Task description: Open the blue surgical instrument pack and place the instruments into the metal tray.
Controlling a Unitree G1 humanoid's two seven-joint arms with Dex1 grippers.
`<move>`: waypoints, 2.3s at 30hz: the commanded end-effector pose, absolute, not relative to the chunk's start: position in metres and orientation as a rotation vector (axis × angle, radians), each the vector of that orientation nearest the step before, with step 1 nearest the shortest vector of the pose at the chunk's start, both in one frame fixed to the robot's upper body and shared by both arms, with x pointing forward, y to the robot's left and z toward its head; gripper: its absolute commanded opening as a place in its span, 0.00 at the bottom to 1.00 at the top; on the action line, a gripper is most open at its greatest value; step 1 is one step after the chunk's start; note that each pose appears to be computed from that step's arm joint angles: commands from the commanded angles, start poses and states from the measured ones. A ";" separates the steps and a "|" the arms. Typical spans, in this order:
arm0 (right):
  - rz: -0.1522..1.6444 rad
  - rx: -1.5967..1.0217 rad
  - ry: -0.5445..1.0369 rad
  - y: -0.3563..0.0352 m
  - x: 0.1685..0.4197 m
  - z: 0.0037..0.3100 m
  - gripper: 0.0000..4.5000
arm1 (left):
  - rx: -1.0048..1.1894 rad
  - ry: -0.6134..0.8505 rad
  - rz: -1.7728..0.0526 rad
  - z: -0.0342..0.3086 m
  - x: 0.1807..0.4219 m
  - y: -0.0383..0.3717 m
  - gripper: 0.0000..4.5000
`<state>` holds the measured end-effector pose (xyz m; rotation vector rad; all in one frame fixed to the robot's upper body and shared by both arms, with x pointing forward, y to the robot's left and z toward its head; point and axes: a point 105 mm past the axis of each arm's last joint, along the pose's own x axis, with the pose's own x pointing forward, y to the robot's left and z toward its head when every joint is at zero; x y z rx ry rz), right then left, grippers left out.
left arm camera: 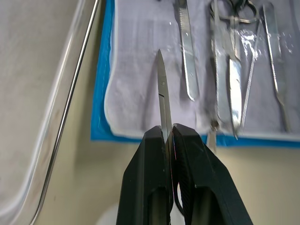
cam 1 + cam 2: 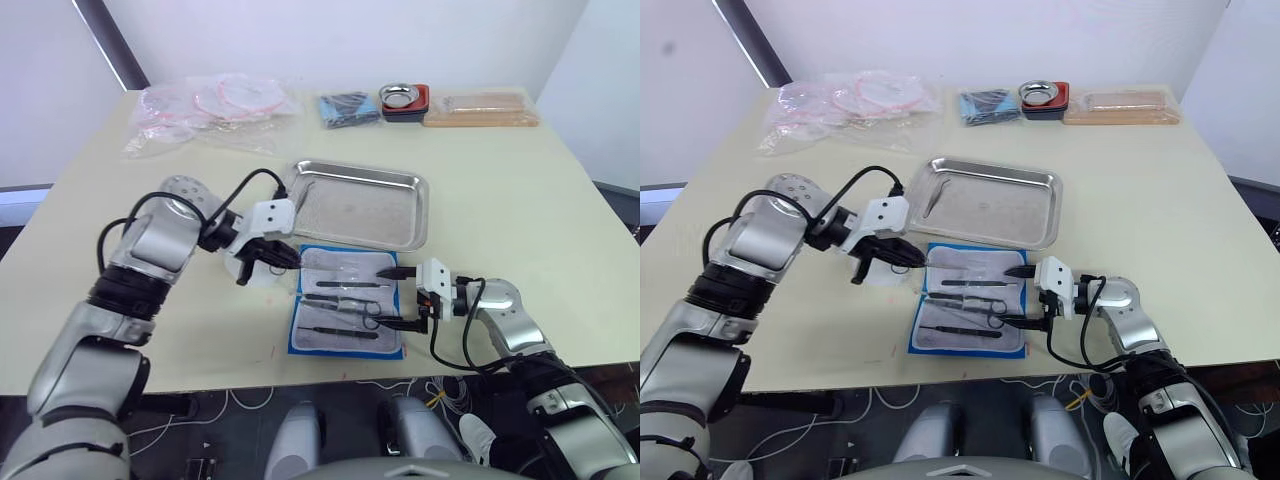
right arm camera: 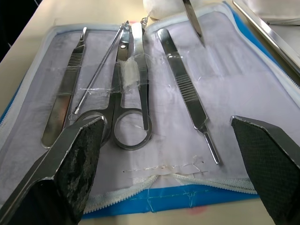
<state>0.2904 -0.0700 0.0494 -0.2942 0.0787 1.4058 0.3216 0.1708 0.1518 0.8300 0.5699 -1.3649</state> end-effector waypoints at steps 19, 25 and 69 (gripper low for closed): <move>1.529 -0.309 0.356 -0.073 0.261 -0.011 1.00 | 0.550 0.243 -1.084 0.210 0.341 0.165 0.02; 1.510 -0.314 0.332 -0.072 0.265 -0.010 1.00 | 0.404 0.166 -0.761 0.197 0.377 0.157 0.02; 1.472 -0.316 0.311 -0.072 0.269 -0.009 1.00 | 0.102 0.356 -0.169 0.118 0.439 0.147 0.02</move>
